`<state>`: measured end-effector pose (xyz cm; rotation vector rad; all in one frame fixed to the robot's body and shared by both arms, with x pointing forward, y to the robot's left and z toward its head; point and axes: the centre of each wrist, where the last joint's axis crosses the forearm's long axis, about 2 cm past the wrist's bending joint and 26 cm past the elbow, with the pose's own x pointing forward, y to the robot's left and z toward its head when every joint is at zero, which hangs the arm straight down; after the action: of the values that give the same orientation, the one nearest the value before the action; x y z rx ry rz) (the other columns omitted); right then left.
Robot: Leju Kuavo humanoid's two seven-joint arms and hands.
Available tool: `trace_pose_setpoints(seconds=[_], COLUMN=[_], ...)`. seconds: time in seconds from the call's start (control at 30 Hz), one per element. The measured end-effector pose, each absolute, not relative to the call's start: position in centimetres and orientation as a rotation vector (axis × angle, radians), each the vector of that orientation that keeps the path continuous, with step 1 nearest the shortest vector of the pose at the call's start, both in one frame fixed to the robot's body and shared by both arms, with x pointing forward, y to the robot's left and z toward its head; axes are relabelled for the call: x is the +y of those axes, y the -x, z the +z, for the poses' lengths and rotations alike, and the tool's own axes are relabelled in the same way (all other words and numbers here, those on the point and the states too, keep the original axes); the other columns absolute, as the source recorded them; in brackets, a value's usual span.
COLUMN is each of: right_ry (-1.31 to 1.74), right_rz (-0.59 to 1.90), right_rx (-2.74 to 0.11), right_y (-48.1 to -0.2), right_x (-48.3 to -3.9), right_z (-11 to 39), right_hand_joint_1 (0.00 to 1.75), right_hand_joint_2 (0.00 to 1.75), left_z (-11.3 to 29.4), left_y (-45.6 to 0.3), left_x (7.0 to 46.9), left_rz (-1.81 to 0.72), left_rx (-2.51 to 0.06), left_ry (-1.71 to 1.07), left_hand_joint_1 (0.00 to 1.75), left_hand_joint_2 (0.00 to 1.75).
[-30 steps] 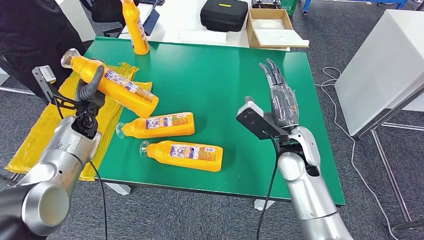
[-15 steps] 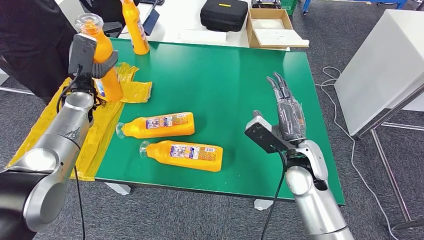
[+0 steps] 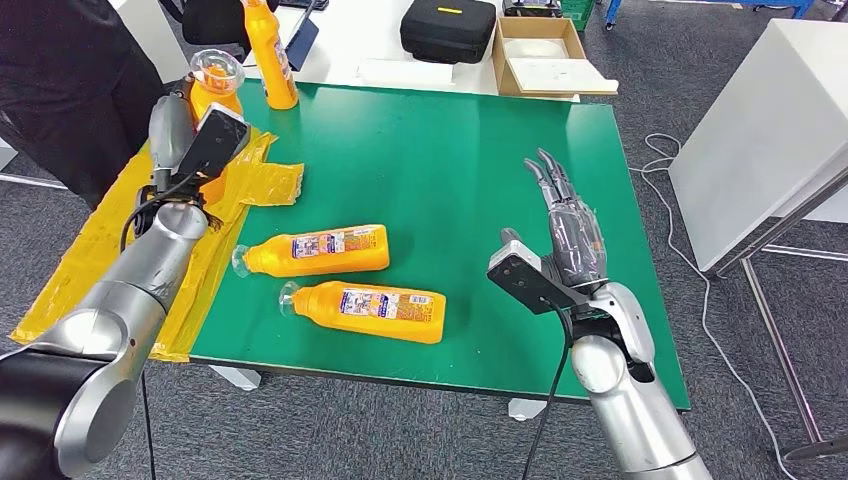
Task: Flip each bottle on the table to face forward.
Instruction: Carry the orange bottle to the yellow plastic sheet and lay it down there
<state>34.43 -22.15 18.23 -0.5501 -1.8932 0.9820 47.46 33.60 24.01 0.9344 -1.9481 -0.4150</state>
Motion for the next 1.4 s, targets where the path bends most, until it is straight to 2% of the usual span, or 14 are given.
trace_pose_setpoints(seconds=[0.17, 0.43, 0.73, 0.97, 1.0, 1.1, 1.13, 1.27, 1.4], right_ry=[0.528, 0.497, 0.433, 0.406, 0.404, 0.394, 0.39, 0.363, 0.335], right_rz=[0.979, 0.999, 1.033, 1.062, 1.066, 1.081, 1.087, 1.11, 1.136], right_rx=[-1.899, -1.915, -1.911, -1.936, -1.937, -1.939, -1.938, -1.941, -1.952], right_y=[-34.5, -34.7, -34.5, -34.6, -34.6, -34.5, -34.4, -34.3, -34.1], right_x=[-21.9, -21.1, -20.5, -20.1, -20.1, -20.1, -20.0, -19.8, -19.4], right_z=[18.3, 18.7, 18.7, 18.9, 18.8, 18.7, 18.6, 18.4, 18.4], right_hand_joint_1=[0.0, 0.0, 0.0, 0.0, 0.0, 0.0, 0.0, 0.0, 0.0], right_hand_joint_2=[0.0, 0.0, 0.0, 0.0, 0.0, 0.0, 0.0, 0.0, 0.0], left_z=[22.9, 18.6, 16.9, 15.9, 15.8, 15.4, 15.2, 14.2, 13.5], left_y=[-46.8, -44.3, -43.1, -42.6, -42.6, -42.4, -42.3, -42.1, -42.1], left_x=[33.4, 32.7, 32.2, 30.0, 29.6, 28.7, 28.5, 27.8, 27.4], left_rz=[-0.568, -1.056, -1.113, -1.147, -1.162, -1.208, -1.22, -1.258, -1.182], left_rx=[-1.932, -1.799, -1.665, -1.596, -1.596, -1.591, -1.585, -1.533, -1.458], left_ry=[-1.154, -1.412, -1.511, -1.554, -1.556, -1.557, -1.555, -1.558, -1.512], left_hand_joint_1=[1.75, 1.75, 1.75, 1.75, 1.64, 0.34, 0.02, 0.0, 0.0], left_hand_joint_2=[1.75, 1.75, 1.75, 1.75, 1.75, 1.75, 1.75, 1.75, 1.75])
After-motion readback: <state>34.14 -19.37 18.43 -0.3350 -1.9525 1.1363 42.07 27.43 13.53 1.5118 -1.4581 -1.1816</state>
